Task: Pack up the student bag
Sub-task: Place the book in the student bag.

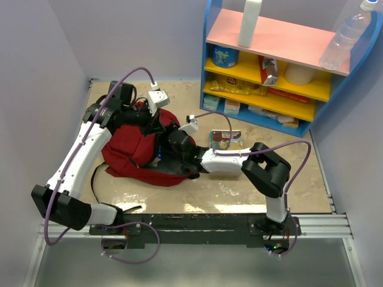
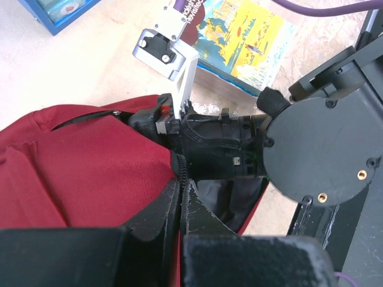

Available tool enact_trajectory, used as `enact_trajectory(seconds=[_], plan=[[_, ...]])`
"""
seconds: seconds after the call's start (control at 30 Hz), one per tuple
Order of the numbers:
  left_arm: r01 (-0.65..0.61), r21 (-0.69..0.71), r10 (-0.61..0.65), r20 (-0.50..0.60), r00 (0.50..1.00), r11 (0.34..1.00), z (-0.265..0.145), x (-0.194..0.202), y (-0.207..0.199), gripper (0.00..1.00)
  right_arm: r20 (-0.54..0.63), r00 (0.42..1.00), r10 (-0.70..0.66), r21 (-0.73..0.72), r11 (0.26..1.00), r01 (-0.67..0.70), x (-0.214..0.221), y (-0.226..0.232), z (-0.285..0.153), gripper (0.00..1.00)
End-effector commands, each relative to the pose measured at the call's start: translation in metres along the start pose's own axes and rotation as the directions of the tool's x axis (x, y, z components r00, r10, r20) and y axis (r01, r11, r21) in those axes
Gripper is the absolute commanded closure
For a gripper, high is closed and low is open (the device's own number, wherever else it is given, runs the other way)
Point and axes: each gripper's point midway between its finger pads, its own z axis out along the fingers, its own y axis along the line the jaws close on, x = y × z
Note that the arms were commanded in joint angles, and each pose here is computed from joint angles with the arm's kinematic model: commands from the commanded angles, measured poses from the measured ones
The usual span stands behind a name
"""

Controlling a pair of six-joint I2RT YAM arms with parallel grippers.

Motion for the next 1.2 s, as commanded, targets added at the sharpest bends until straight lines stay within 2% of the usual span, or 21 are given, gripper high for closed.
enact_trajectory(seconds=[0.0, 0.03, 0.07, 0.1, 0.3, 0.53, 0.63, 0.67, 0.73, 1.03, 1.17], plan=[[-0.062, 0.004, 0.061, 0.06, 0.996, 0.998, -0.008, -0.015, -0.007, 1.0, 0.109, 0.989, 0.099, -0.063, 0.994, -0.092, -0.034, 0.046, 0.0, 0.34], [-0.065, 0.004, 0.064, 0.06, 0.996, 0.998, -0.008, -0.015, -0.006, 1.0, 0.105, 0.99, 0.089, -0.047, 0.995, -0.085, -0.034, 0.04, -0.002, 0.26], [-0.065, 0.003, 0.065, 0.059, 0.996, 0.998, -0.008, -0.014, -0.006, 1.0, 0.107, 0.991, 0.086, -0.043, 0.996, -0.082, -0.039, 0.04, -0.008, 0.08], [-0.067, 0.002, 0.066, 0.058, 0.996, 0.998, -0.008, -0.014, -0.006, 1.0, 0.088, 0.995, 0.057, -0.002, 0.998, -0.057, -0.033, 0.024, -0.012, 0.01], [-0.061, 0.007, 0.06, 0.056, 0.997, 0.998, -0.004, -0.013, -0.004, 1.0, 0.009, 0.998, -0.06, 0.081, 0.995, 0.059, -0.032, -0.002, -0.036, 0.04], [-0.055, 0.016, 0.054, 0.059, 0.997, 0.998, -0.001, -0.014, -0.003, 1.0, -0.13, 0.954, -0.269, 0.196, 0.937, 0.291, -0.014, -0.032, -0.05, 0.25], [-0.053, 0.018, 0.052, 0.057, 0.997, 0.998, 0.0, -0.013, -0.003, 1.0, -0.163, 0.912, -0.375, 0.23, 0.885, 0.405, -0.009, -0.041, -0.057, 0.66], [-0.051, 0.019, 0.05, 0.057, 0.997, 0.999, 0.0, -0.012, -0.003, 1.0, -0.178, 0.901, -0.397, 0.238, 0.871, 0.43, -0.004, -0.046, -0.057, 0.9], [-0.054, 0.018, 0.053, 0.062, 0.997, 0.998, -0.001, -0.014, -0.003, 1.0, -0.193, 0.88, -0.434, 0.257, 0.843, 0.472, -0.002, -0.055, -0.058, 1.0], [-0.059, 0.013, 0.058, 0.061, 0.996, 0.998, -0.003, -0.014, -0.004, 1.0, -0.265, 0.826, -0.497, 0.336, 0.755, 0.562, 0.012, -0.106, -0.065, 1.0], [-0.057, 0.018, 0.056, 0.058, 0.997, 0.998, -0.002, -0.012, -0.005, 1.0, -0.269, 0.84, -0.471, 0.3, 0.788, 0.538, 0.025, -0.109, -0.062, 1.0]])
